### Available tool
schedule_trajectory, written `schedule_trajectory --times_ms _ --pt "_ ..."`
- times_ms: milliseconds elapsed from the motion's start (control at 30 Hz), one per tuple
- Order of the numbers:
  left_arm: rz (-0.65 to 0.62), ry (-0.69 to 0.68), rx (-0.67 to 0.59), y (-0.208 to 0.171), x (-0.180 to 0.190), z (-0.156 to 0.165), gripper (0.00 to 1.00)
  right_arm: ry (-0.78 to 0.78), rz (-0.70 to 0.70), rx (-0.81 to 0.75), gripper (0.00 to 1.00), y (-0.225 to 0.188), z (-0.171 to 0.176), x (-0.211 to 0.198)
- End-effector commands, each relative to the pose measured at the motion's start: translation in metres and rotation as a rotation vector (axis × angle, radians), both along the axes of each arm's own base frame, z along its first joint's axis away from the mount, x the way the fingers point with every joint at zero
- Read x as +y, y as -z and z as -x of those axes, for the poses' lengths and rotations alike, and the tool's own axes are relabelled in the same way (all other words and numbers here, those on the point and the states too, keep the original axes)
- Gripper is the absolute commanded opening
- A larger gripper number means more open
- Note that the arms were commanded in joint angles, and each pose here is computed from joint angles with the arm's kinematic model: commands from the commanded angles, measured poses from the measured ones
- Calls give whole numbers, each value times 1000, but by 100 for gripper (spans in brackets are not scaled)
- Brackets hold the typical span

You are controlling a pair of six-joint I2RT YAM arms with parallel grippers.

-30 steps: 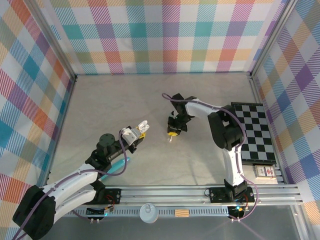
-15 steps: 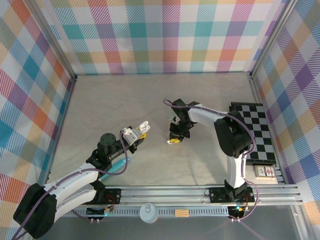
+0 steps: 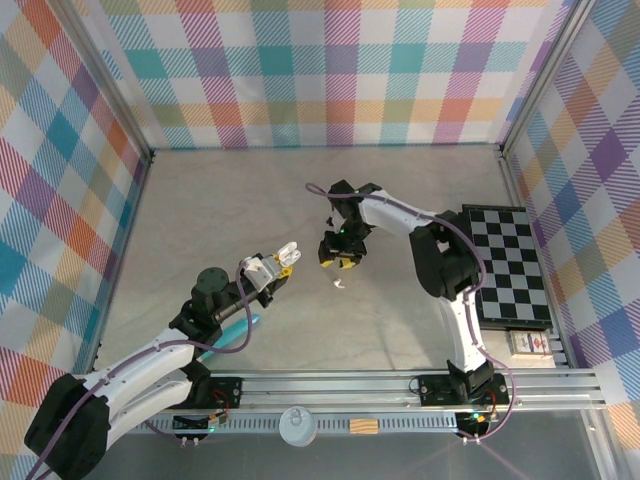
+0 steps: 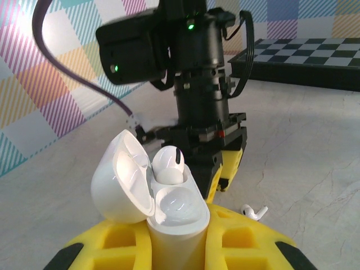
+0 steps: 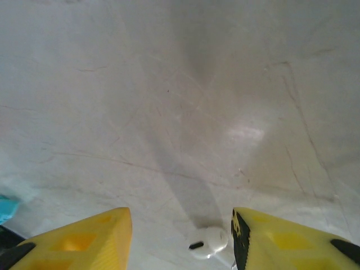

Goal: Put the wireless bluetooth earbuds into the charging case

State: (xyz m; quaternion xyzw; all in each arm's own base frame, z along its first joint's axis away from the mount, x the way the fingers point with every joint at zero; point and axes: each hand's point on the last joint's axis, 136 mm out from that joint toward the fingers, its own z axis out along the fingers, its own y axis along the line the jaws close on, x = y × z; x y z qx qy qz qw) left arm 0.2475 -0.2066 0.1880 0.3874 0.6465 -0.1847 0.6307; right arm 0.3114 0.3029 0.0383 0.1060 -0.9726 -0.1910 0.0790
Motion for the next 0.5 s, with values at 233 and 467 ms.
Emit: schedule_trajectory --times_ms 233,467 --pt "18 5 -68 -24 0 -2 0 -298 143 58 50 7 28 -9" --pt "17 6 -65 -24 0 -2 0 -350 217 73 48 13 35 -15"
